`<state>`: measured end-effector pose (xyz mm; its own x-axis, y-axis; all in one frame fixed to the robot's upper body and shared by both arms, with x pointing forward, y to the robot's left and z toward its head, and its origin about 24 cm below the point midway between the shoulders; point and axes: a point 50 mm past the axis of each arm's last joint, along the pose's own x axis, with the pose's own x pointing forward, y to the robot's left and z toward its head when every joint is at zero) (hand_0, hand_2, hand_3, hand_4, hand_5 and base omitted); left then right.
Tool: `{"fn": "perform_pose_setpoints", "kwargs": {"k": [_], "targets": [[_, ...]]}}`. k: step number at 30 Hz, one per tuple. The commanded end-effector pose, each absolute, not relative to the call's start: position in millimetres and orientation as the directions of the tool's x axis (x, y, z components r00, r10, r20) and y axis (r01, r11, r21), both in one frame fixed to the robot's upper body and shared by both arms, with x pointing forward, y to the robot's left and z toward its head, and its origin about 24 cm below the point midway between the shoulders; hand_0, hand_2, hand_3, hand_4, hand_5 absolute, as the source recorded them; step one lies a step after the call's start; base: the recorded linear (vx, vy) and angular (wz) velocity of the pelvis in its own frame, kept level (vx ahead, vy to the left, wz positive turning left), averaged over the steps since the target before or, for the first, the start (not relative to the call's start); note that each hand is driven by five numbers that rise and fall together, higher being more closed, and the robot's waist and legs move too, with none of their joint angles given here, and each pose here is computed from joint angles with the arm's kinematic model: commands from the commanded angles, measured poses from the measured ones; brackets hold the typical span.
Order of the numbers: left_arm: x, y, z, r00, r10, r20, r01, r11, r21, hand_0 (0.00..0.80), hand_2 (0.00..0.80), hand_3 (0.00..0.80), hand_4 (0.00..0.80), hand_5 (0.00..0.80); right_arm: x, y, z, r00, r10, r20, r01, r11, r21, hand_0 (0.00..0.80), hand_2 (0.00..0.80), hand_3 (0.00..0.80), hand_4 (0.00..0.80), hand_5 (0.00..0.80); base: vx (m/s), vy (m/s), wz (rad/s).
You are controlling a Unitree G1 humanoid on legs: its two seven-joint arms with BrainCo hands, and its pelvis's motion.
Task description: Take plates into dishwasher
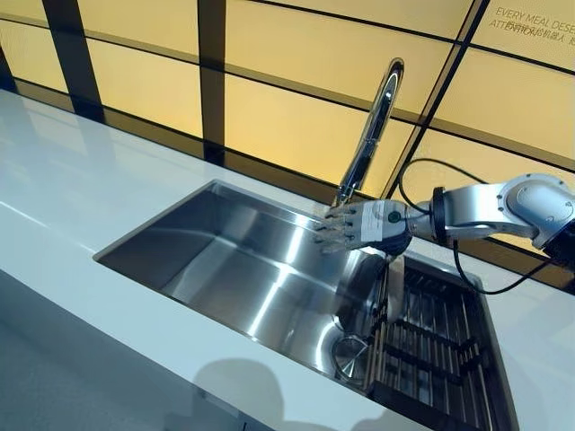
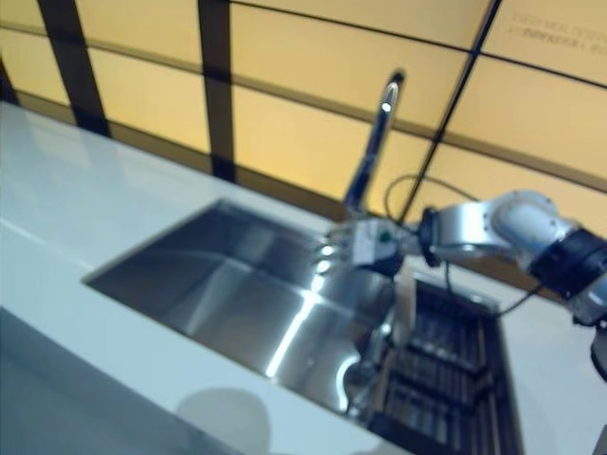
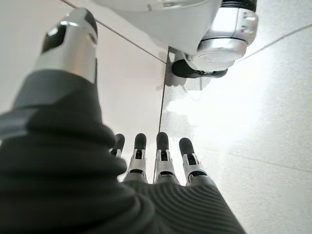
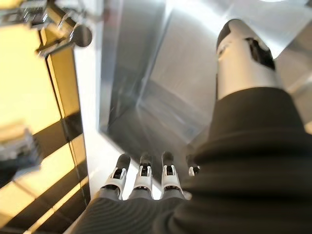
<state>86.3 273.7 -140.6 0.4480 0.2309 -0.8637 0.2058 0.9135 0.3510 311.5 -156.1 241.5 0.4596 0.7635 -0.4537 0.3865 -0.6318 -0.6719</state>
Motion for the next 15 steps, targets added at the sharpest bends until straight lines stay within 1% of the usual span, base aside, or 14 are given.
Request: {"fn": "perform_pose_setpoints", "kwargs": {"k": [1,7,11,15], "targets": [[106.1,282.3,-131.2,0.519,0.238,-0.821,0.180,0.908,0.378,0.000,0.000,0.000,0.000,0.000,316.2,-169.3,259.8,0.534,0.737,-0.414,0.388,-0.648,-0.655,0.000,0.000,0.000,0.000,0.000,0.012,-0.017,0.04],[100.8,283.6,-132.3,0.509,0.248,-0.824,0.168,0.911,0.377,0.000,0.000,0.000,0.000,0.000,317.8,-185.3,256.0,0.581,0.700,-0.416,0.367,-0.681,-0.633,0.000,0.000,0.000,0.000,0.000,0.006,-0.005,0.10],[95.4,283.2,-134.3,0.500,0.256,-0.827,0.155,0.914,0.376,0.000,0.000,0.000,0.000,0.000,319.7,-195.5,265.1,0.634,0.700,-0.328,0.426,-0.671,-0.608,0.000,0.000,0.000,0.000,0.000,0.010,0.010,0.03],[93.6,280.9,-135.2,0.501,0.250,-0.828,0.147,0.919,0.367,0.000,0.000,0.000,0.000,0.000,318.5,-203.2,273.9,0.648,0.712,-0.269,0.468,-0.651,-0.597,0.000,0.000,0.000,0.000,0.000,0.007,0.028,-0.01]]}}
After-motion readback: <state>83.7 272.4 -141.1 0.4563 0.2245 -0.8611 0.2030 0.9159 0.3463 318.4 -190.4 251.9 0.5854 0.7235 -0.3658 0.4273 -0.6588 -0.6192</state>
